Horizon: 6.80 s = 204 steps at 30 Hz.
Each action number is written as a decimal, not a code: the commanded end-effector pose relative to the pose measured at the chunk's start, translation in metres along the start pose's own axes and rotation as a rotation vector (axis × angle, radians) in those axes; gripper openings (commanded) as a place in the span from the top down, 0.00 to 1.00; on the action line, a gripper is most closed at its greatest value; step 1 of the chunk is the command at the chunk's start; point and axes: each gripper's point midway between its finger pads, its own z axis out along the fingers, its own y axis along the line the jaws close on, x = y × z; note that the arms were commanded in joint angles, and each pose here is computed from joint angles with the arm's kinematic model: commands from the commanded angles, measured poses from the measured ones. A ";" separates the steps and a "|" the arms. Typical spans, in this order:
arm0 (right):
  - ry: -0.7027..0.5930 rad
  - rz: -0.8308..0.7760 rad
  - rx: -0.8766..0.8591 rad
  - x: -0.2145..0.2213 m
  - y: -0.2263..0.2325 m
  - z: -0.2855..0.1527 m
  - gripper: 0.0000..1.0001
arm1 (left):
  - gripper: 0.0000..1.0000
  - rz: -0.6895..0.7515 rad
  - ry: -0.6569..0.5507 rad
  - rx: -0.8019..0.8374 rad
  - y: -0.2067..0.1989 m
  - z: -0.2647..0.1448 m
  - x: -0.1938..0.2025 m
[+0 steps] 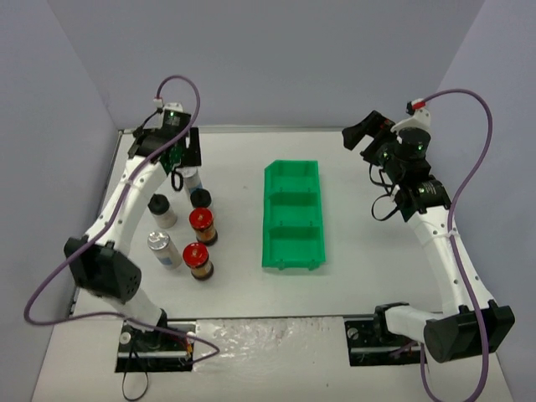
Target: Organize the condiment bottles
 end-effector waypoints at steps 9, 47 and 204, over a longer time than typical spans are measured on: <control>-0.099 0.003 -0.058 -0.027 0.016 -0.020 0.00 | 0.04 -0.116 0.059 0.078 -0.037 0.054 -0.053; -0.050 0.006 -0.039 -0.006 0.005 -0.020 0.00 | 1.00 -0.134 0.223 0.082 -0.049 0.099 0.036; 0.121 -0.090 0.047 0.074 -0.021 -0.014 0.00 | 0.08 -0.397 0.103 -0.193 0.058 -0.027 0.098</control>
